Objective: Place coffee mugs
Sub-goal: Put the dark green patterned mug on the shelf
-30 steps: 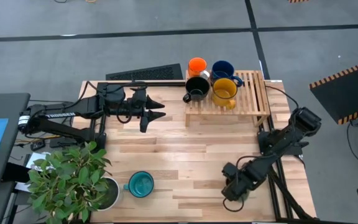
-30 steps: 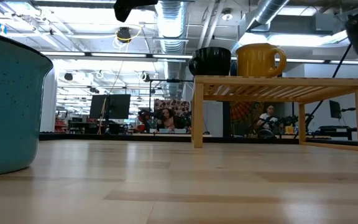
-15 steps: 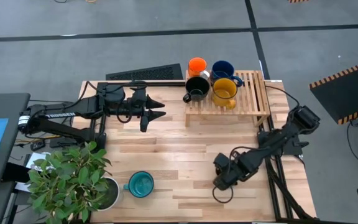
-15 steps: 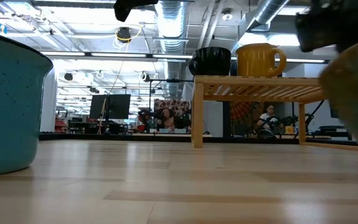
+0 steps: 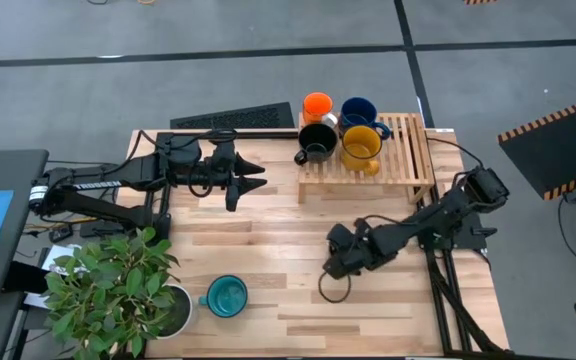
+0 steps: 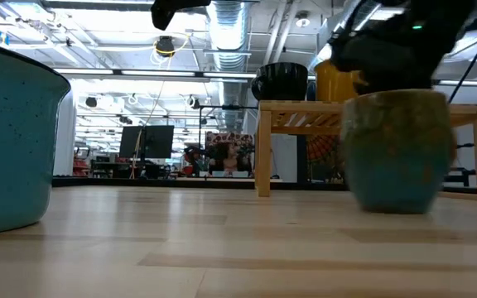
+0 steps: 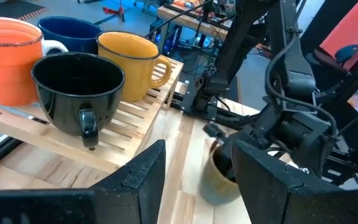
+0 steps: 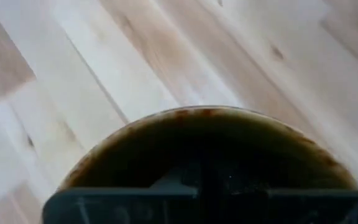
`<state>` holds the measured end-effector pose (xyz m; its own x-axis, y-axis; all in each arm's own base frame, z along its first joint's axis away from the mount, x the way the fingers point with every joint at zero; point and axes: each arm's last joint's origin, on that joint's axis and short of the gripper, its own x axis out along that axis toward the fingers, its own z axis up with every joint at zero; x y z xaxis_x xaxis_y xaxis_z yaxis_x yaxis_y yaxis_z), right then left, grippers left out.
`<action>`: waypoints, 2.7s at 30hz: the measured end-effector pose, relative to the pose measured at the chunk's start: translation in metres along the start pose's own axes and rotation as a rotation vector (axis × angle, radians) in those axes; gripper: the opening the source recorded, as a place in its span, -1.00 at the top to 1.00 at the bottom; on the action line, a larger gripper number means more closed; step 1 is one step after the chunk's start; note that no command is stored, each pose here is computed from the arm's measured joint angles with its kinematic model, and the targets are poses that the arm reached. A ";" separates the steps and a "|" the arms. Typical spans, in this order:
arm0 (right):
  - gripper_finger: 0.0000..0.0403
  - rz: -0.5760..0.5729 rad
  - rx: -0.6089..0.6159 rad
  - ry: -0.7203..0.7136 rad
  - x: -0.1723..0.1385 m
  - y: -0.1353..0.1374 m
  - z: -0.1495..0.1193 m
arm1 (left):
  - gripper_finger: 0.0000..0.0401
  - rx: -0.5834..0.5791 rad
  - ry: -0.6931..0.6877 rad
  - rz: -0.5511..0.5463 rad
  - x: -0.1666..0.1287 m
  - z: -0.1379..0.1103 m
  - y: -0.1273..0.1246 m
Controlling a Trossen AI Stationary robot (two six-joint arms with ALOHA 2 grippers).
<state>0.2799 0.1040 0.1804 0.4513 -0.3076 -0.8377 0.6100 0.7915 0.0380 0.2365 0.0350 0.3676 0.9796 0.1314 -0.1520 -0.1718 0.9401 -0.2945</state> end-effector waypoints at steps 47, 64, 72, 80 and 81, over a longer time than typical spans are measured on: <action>-0.27 0.315 -0.691 0.273 -0.060 -0.108 0.012 | 0.17 -0.026 -0.027 0.083 0.000 0.001 0.002; -0.11 0.369 -0.771 0.199 -0.041 -0.109 0.007 | 0.17 -0.025 -0.055 0.178 0.000 0.001 0.005; 0.39 0.385 -0.755 0.154 -0.041 -0.106 0.011 | 0.17 -0.025 -0.055 0.179 0.000 0.001 0.005; 0.59 0.415 -0.658 0.200 -0.042 -0.106 0.009 | 0.17 -0.019 -0.054 0.179 0.000 0.001 0.005; 0.59 0.419 -0.631 0.204 -0.043 -0.106 0.009 | 0.17 -0.013 -0.054 0.179 0.000 0.001 0.005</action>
<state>0.2016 0.0286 0.2177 0.3960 0.1377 -0.9079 -0.0976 0.9894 0.1075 0.2353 0.0402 0.3673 0.9373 0.3133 -0.1525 -0.3450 0.8960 -0.2795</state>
